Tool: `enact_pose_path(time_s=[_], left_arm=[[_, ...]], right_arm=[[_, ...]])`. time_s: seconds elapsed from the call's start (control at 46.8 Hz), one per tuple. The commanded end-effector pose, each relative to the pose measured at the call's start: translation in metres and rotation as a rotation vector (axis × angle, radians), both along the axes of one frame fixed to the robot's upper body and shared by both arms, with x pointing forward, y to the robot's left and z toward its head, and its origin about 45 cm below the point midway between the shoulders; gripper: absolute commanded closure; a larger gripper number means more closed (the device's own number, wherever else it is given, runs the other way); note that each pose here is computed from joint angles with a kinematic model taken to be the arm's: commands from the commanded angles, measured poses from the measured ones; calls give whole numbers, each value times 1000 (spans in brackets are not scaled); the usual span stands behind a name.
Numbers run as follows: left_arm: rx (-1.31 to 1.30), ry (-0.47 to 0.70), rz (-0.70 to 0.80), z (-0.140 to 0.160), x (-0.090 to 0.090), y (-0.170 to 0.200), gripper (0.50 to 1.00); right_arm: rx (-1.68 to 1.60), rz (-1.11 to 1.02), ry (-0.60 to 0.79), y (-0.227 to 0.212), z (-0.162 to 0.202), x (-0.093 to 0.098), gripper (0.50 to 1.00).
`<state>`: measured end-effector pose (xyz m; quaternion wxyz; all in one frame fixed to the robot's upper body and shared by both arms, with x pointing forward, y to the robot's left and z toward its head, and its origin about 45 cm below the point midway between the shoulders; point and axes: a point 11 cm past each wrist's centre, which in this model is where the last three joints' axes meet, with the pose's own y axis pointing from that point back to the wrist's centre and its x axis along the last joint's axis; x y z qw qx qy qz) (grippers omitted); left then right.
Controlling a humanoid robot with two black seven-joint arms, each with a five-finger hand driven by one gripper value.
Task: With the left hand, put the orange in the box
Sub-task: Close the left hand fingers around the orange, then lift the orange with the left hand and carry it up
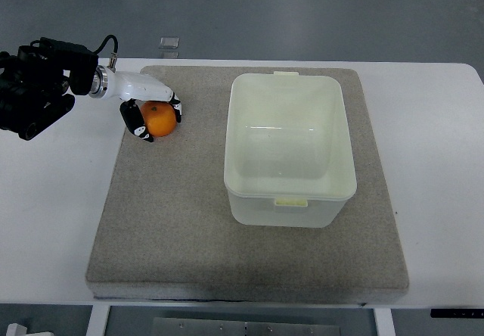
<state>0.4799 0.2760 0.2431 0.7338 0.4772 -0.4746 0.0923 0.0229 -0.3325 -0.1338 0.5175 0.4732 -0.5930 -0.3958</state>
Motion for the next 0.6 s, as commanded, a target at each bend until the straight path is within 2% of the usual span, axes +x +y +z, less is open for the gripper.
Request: enact_pose_path(time_s=[0.0,0.15,0.577], left_arm=[[-11,-9,6,2,2,-2,1000],[-44,-27,24,11,7,-3,1000],[-438,-22,156,42,19,-25,1000]], right_arm=[[0,1,0,0,0,0,556],[0,0,0,0,0,0,556],[0,1,0,0,0,0,556]])
